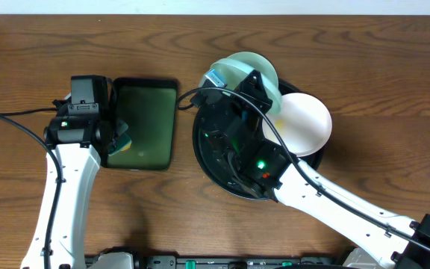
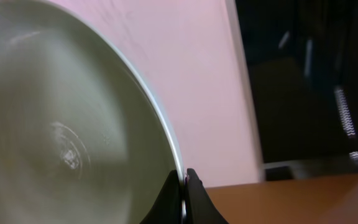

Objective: Clean dirty plates on tray and stack at the side

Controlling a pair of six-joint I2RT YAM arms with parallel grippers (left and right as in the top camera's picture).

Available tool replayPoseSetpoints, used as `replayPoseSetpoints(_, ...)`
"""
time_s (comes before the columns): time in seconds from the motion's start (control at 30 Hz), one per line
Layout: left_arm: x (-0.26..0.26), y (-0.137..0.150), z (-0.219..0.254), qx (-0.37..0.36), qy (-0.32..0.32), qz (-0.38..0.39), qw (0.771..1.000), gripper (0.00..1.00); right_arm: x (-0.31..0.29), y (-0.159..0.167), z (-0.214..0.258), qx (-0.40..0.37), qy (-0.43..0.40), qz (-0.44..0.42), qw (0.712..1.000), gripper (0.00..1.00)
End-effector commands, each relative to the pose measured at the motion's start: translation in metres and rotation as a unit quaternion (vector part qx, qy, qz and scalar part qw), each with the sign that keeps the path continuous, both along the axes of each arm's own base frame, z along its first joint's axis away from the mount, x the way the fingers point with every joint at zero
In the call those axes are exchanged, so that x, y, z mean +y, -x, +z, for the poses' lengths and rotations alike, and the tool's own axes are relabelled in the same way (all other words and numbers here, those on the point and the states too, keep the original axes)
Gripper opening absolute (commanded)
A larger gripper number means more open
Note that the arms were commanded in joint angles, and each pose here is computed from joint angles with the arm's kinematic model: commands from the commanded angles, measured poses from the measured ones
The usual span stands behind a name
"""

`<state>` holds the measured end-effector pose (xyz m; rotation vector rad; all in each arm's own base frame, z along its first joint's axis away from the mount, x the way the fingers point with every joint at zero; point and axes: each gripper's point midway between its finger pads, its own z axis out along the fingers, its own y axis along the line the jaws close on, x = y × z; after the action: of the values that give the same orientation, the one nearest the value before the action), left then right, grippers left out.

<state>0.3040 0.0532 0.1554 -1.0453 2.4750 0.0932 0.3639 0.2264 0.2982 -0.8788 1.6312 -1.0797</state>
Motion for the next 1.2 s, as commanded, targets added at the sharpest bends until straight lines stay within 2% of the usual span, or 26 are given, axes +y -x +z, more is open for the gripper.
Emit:
replayPoseSetpoints(0.0,0.003,0.003,0.0,0.003,-0.006,0.0,1.0,0.07,-0.01,0.005,0.017,-0.001,0.067,-0.017,0.998,0.01)
replayPoseSetpoints(0.17,0.003,0.003,0.0,0.005,-0.008,-0.004,1.0,0.08,-0.011,0.005,0.015,-0.007,0.035,-0.022,0.999,0.01)
replayPoseSetpoints(0.27,0.003,0.004,-0.001,0.008,-0.01,-0.009,1.0,0.08,-0.012,0.003,-0.001,0.004,-0.025,-0.018,1.0,0.01)
replayPoseSetpoints(0.33,0.003,0.005,-0.001,0.01,-0.01,-0.009,1.0,0.07,-0.004,-0.001,-0.034,0.064,-0.097,0.019,0.993,0.01)
replayPoseSetpoints(0.37,0.003,0.005,-0.001,0.01,-0.01,-0.009,1.0,0.08,0.008,0.0,-0.063,0.135,-0.141,0.064,0.979,0.01)
replayPoseSetpoints(0.43,0.003,0.005,-0.001,0.011,-0.011,-0.012,1.0,0.07,0.029,0.01,-0.107,0.266,-0.203,0.147,0.931,0.01)
replayPoseSetpoints(0.47,0.003,0.005,-0.001,0.011,-0.011,-0.012,1.0,0.08,0.028,0.011,-0.118,0.304,-0.224,0.164,0.911,0.01)
replayPoseSetpoints(0.5,0.003,0.005,-0.001,0.011,-0.011,-0.012,1.0,0.07,0.018,0.005,-0.121,0.314,-0.251,0.149,0.903,0.01)
replayPoseSetpoints(0.63,0.003,0.005,-0.001,0.011,-0.011,-0.012,1.0,0.07,-0.042,-0.037,-0.104,0.252,-0.384,0.036,0.888,0.01)
replayPoseSetpoints(0.7,0.003,0.005,-0.001,0.011,-0.011,-0.012,1.0,0.07,-0.064,-0.051,-0.101,0.251,-0.431,0.03,0.866,0.01)
replayPoseSetpoints(0.73,0.003,0.005,-0.001,0.011,-0.011,-0.012,1.0,0.07,-0.081,-0.058,-0.1,0.258,-0.465,0.031,0.846,0.01)
replayPoseSetpoints(0.9,0.003,0.005,-0.001,0.011,-0.011,-0.012,1.0,0.07,-0.162,-0.077,-0.103,0.243,-0.567,-0.026,0.786,0.01)
replayPoseSetpoints(1.13,0.003,0.005,-0.001,0.011,-0.011,-0.012,1.0,0.07,-0.312,-0.079,-0.14,0.163,-0.657,-0.201,0.708,0.01)
replayPoseSetpoints(1.17,0.003,0.005,-0.001,0.011,-0.011,-0.012,1.0,0.07,-0.342,-0.077,-0.158,0.148,-0.673,-0.239,0.684,0.01)
